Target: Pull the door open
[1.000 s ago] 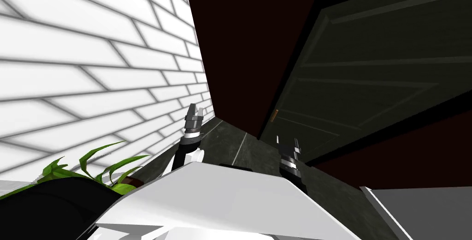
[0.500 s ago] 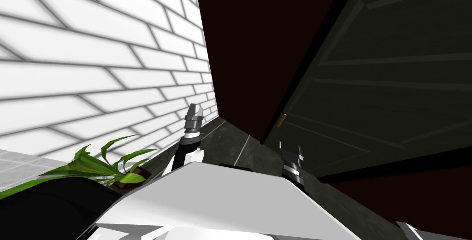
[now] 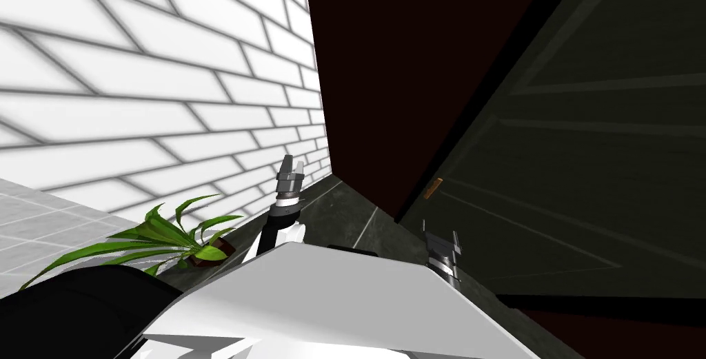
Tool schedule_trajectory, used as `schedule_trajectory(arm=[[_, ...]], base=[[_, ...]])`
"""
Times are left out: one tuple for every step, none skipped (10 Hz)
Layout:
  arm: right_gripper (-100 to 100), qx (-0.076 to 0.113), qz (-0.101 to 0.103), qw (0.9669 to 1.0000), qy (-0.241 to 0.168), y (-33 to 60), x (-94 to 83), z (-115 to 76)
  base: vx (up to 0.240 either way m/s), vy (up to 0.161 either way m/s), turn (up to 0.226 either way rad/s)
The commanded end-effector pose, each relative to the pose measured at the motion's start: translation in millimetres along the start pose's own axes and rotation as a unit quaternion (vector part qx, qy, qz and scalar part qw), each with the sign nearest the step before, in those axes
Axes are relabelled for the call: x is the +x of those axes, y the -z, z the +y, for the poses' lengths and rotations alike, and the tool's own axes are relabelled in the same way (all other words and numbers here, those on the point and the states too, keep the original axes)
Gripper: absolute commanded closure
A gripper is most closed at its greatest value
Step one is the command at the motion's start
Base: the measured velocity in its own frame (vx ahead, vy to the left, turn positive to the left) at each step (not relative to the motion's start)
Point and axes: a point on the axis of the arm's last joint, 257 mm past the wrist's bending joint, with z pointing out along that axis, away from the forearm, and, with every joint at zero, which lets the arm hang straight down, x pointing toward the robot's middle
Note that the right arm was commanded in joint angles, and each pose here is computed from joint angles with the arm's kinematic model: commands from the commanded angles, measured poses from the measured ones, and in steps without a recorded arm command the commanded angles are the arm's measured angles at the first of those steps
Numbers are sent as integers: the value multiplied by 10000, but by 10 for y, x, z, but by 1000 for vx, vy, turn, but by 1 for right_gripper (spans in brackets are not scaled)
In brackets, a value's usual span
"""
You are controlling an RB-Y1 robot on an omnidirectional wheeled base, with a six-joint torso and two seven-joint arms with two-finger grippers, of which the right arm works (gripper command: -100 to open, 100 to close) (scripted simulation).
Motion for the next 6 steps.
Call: schedule_trajectory(arm=[[-100,-104,-158,9996,-186,77,-153,106],[-100,-167,-256,9991,-286,124,-247,160],[-100,-234,-352,9984,-383,173,-340,217],[-100,-304,-446,9974,-477,224,-431,276],[-100,-379,-537,9962,-567,277,-521,337],[-100,-453,-622,9949,-649,329,-604,397]], base=[[102,-38,172],[90,-52,161],[85,-58,193],[94,-56,167],[75,-51,194],[79,-54,137]])
